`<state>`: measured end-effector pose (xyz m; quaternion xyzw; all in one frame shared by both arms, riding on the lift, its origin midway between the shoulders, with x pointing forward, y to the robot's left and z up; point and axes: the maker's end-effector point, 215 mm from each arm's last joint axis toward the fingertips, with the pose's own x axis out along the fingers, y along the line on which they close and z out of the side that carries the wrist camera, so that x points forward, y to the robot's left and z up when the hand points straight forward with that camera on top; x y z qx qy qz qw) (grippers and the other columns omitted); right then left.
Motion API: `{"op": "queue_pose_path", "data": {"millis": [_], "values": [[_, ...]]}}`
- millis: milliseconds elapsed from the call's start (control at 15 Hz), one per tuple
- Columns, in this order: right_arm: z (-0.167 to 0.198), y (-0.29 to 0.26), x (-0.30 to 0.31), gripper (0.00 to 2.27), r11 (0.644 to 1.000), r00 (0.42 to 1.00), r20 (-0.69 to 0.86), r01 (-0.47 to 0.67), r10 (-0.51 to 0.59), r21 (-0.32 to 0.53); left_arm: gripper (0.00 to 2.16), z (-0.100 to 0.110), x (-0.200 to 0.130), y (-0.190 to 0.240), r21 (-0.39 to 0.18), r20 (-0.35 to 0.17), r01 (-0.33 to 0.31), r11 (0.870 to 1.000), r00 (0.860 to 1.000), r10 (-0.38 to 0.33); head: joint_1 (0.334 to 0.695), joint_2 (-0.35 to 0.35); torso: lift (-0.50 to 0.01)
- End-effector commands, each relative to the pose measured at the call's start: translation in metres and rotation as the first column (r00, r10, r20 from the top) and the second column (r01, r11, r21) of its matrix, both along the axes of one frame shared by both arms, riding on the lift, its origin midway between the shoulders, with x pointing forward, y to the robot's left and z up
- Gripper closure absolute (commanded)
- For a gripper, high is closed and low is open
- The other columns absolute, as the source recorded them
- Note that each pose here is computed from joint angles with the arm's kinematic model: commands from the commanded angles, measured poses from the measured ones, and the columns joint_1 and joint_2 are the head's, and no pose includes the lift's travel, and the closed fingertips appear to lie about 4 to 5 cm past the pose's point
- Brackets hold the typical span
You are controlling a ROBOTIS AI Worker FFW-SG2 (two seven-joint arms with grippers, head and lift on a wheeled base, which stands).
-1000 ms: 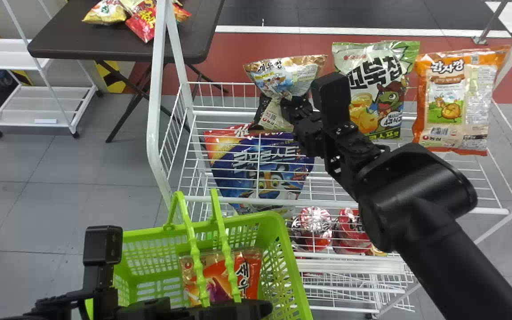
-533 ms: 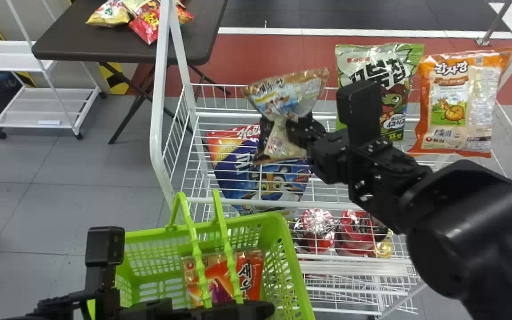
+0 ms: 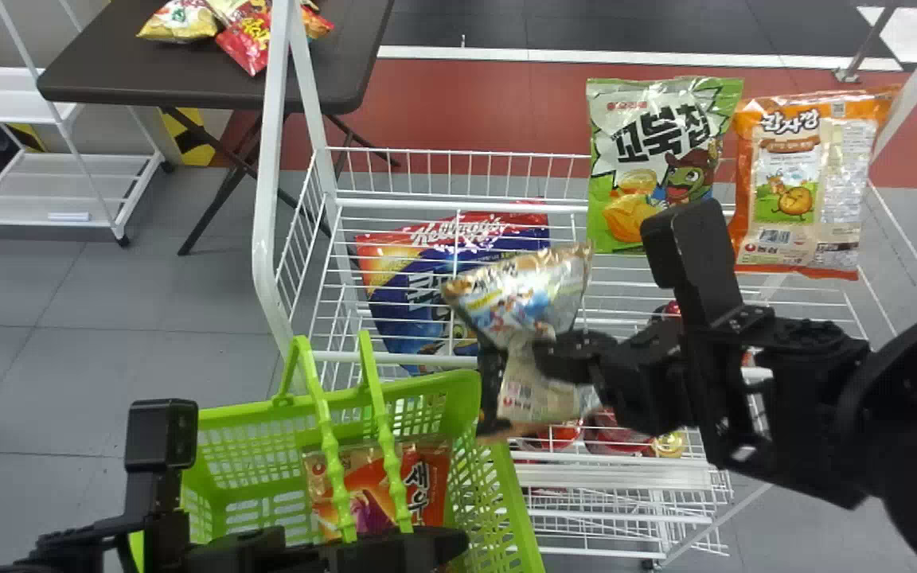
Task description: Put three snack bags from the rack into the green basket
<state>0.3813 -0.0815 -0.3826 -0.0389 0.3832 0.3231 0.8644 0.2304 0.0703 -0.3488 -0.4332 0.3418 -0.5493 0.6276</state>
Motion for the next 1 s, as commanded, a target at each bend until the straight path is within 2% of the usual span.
{"op": "queue_pose_path", "data": {"millis": [0, 267, 467, 600, 733, 867, 933], "values": [[-0.001, 0.009, -0.039, 2.25, 0.997, 0.993, -0.097, -0.069, 0.071, 0.019, 2.15, 0.002, 0.000, -0.001, -0.006, 0.000, 0.001, 1.000, 1.000, -0.001, 0.695, -0.022, 0.000], [-0.004, 0.042, -0.077, 2.25, 0.983, 0.970, -0.170, -0.159, 0.172, 0.087, 2.15, 0.003, -0.003, -0.008, -0.009, 0.001, 0.017, 1.000, 1.000, -0.017, 0.695, 0.006, 0.000], [-0.002, 0.066, -0.098, 2.25, 0.967, 0.949, -0.210, -0.204, 0.233, 0.151, 2.15, 0.004, -0.005, -0.010, -0.015, -0.012, 0.024, 1.000, 1.000, -0.024, 0.695, 0.061, 0.000], [-0.013, 0.079, -0.104, 2.25, 0.963, 0.940, -0.236, -0.212, 0.248, 0.168, 2.15, 0.006, -0.007, -0.014, -0.019, -0.015, 0.034, 0.999, 0.999, -0.034, 0.695, 0.095, 0.000], [-0.021, 0.096, -0.099, 2.23, 0.953, 0.937, -0.240, -0.200, 0.255, 0.229, 2.15, 0.007, -0.008, -0.015, -0.021, -0.019, 0.037, 0.999, 0.999, -0.037, 0.695, 0.120, 0.000], [-0.032, 0.113, -0.092, 2.05, 0.938, 0.936, -0.239, -0.181, 0.257, 0.297, 2.15, 0.008, -0.008, -0.015, -0.023, -0.014, 0.038, 0.999, 0.999, -0.038, 0.695, 0.148, 0.000], [-0.034, 0.120, -0.088, 1.66, 0.929, 0.938, -0.231, -0.176, 0.258, 0.325, 2.15, 0.008, -0.008, -0.015, -0.023, -0.014, 0.038, 0.999, 0.999, -0.038, 0.695, 0.182, 0.000]]}}
